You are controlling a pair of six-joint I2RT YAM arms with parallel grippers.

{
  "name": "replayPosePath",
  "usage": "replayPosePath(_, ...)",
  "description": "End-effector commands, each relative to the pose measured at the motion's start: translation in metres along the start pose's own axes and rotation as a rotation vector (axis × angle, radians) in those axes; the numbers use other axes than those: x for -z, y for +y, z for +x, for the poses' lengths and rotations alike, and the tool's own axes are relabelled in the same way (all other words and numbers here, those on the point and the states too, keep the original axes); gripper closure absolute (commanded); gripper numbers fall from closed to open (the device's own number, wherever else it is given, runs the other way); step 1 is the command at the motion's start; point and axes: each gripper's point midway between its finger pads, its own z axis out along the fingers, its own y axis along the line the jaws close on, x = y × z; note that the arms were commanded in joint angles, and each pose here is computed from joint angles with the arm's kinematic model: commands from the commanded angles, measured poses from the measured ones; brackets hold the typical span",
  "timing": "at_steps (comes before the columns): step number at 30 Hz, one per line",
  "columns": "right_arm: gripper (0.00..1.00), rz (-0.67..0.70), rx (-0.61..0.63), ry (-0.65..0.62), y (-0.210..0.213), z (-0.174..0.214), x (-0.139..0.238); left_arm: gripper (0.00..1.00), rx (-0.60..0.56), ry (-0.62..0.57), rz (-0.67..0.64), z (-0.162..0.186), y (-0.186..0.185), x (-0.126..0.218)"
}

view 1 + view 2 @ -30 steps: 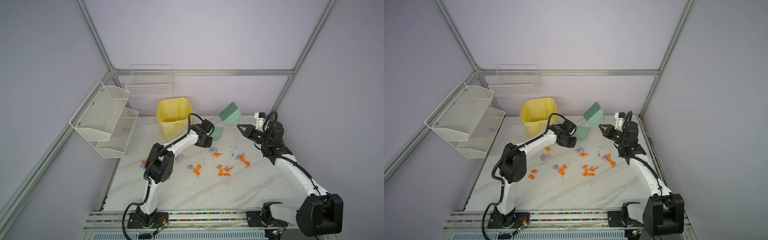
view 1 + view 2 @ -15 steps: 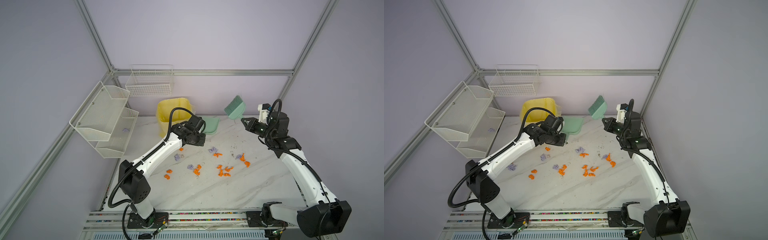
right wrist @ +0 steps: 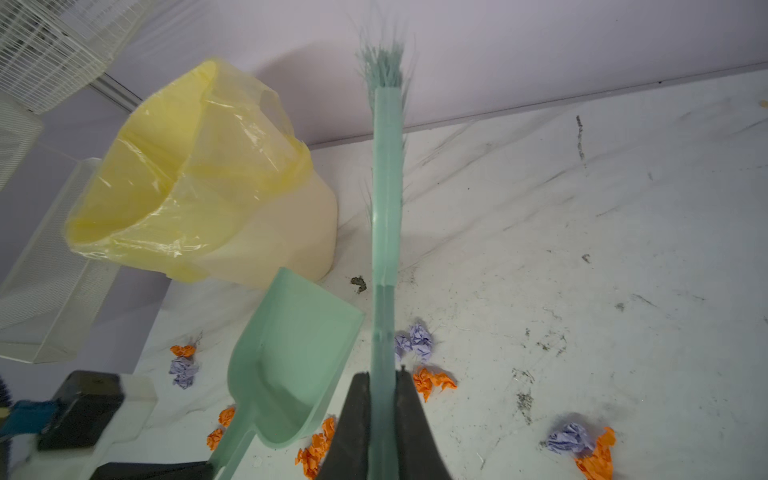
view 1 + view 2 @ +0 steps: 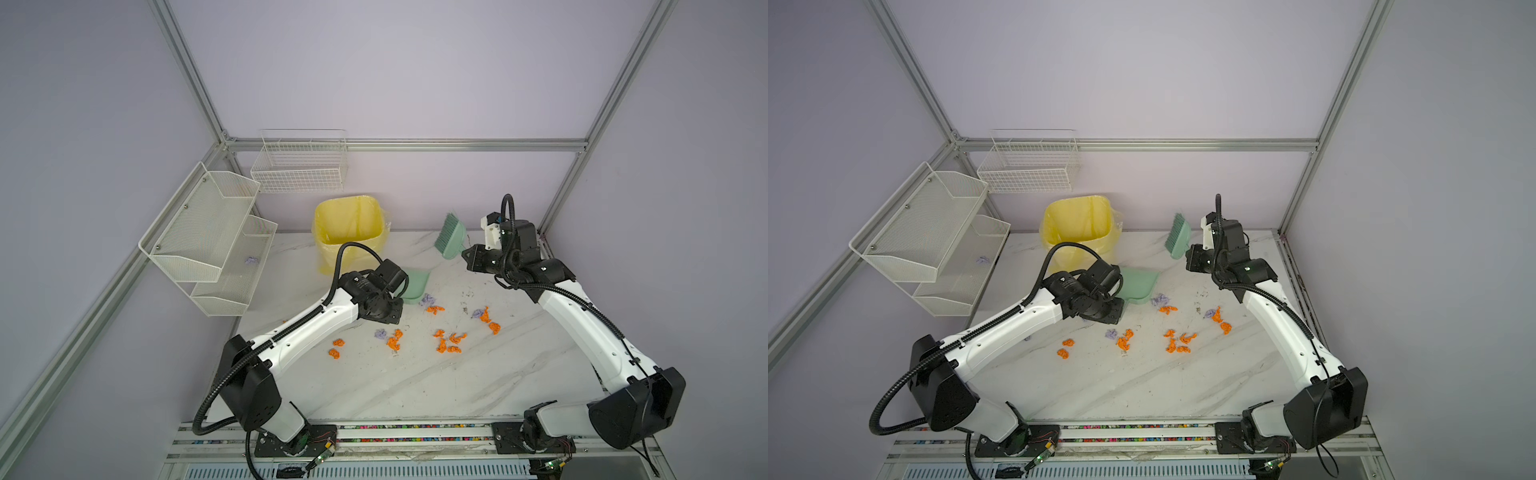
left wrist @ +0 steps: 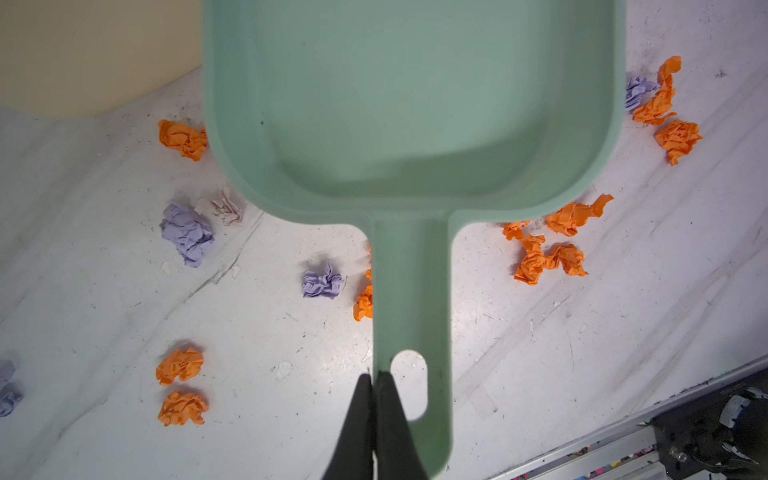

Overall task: Sweep away the paper scraps from the table
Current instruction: 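Drag the dustpan toward the robot with the left gripper while the right lowers the brush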

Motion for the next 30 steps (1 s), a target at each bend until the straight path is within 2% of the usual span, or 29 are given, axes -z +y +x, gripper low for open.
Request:
replayPosePath(1,1.0,0.047,0.077,0.049,0.005,0.01,0.0,1.0,0.016,-0.037,-0.018,0.007,0.011,0.016)
replayPosePath(7,1.0,0.024,0.113,0.131,0.02,0.043,-0.016,1.0,-0.004,0.038,-0.07,0.027,0.025,0.018)
replayPosePath(8,1.0,0.018,0.122,0.146,0.022,0.048,-0.018,1.0,-0.002,0.021,-0.059,0.029,0.026,0.028)
replayPosePath(11,1.0,0.004,0.15,0.18,0.03,0.059,-0.02,1.0,0.0,0.042,-0.063,0.039,0.031,0.029)
replayPosePath(22,1.0,-0.022,0.238,0.28,0.033,0.08,-0.001,1.0,0.024,0.098,-0.076,0.07,0.038,0.03)
replayPosePath(30,1.0,-0.053,0.274,0.355,0.037,0.098,0.002,1.0,0.033,0.171,-0.067,0.104,0.034,0.033)
